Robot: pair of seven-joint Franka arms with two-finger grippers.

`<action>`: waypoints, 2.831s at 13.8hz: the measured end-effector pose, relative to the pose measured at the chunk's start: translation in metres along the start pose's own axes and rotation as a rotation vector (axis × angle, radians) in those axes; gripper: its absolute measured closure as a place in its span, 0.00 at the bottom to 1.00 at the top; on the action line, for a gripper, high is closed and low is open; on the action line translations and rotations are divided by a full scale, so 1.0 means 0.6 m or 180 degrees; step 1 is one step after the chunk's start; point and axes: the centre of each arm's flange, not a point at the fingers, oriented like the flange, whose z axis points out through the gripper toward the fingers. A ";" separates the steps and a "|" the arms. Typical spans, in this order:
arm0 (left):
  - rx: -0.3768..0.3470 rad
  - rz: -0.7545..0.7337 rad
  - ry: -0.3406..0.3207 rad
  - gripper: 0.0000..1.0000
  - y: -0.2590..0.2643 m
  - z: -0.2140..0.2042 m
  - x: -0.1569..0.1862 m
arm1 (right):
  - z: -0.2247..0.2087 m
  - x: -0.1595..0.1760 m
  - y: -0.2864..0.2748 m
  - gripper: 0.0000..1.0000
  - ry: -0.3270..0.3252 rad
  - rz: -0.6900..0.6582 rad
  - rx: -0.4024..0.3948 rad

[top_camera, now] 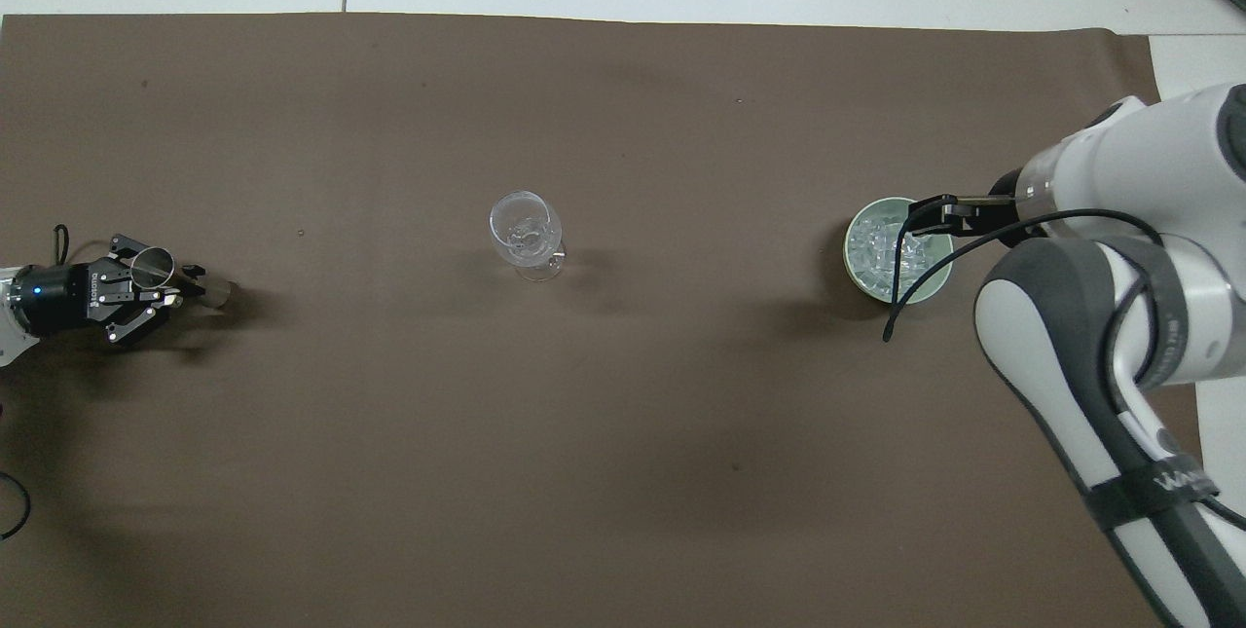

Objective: Pour wine and add ice with both arms

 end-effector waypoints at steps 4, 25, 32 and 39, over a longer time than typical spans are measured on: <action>0.0205 0.0033 -0.0016 0.79 -0.015 -0.002 0.001 | 0.065 -0.001 -0.003 0.00 -0.0001 -0.0009 0.0012; 0.0662 0.0054 -0.0105 0.79 -0.080 0.073 -0.009 | 0.190 0.011 0.001 0.48 0.0003 -0.0098 -0.0067; 0.0683 0.0044 -0.0080 0.78 -0.082 0.076 -0.011 | 0.168 0.015 0.001 0.70 0.0020 -0.0096 -0.0073; 0.0688 0.0071 -0.0103 0.21 -0.085 0.069 -0.006 | -0.020 0.014 -0.009 0.70 0.0202 -0.0056 -0.0090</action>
